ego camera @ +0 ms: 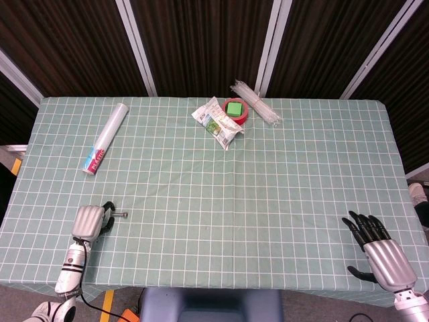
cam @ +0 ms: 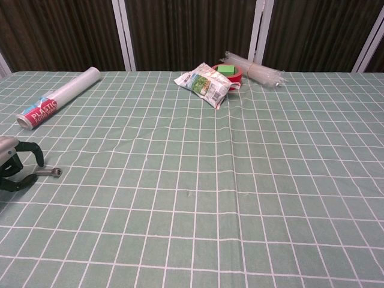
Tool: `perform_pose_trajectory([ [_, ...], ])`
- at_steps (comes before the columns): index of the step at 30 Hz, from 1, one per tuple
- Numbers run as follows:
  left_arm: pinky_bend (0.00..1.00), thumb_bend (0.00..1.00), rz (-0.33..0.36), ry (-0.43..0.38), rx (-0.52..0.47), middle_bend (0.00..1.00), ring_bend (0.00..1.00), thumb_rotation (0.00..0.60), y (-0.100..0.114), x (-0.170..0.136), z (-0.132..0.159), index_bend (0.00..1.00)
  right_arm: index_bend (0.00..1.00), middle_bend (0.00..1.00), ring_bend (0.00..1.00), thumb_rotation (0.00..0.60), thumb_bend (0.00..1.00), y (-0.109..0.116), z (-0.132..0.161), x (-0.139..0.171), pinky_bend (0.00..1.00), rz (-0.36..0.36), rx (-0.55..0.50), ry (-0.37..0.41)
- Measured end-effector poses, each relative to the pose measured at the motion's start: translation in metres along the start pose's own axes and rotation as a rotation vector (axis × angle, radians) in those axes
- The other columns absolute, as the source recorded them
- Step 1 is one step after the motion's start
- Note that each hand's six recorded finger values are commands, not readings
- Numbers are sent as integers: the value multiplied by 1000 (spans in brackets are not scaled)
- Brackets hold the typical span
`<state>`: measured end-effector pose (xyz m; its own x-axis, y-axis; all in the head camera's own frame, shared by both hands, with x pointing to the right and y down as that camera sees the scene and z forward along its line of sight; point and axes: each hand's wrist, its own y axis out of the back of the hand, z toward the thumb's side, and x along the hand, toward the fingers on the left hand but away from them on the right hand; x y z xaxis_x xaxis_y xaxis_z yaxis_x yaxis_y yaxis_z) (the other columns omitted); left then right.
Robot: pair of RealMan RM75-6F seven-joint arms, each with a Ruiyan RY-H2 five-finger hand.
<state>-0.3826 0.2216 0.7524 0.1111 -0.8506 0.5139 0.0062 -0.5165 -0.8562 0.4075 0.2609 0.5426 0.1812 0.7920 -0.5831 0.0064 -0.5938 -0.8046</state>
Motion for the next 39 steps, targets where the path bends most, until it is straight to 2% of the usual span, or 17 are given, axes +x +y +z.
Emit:
perform_pose_trajectory([
  [18, 1000, 411, -4, 9, -22, 1000, 1000, 600, -4, 5, 2, 527, 0, 0, 0, 600, 240, -1, -2, -2, 0, 4, 6, -9],
  [39, 1000, 406, 66, -31, -48, 1000, 1000, 600, 17, 0, 14, 560, 0, 0, 0, 600, 239, -2, -1, -2, 0, 4, 7, -10],
])
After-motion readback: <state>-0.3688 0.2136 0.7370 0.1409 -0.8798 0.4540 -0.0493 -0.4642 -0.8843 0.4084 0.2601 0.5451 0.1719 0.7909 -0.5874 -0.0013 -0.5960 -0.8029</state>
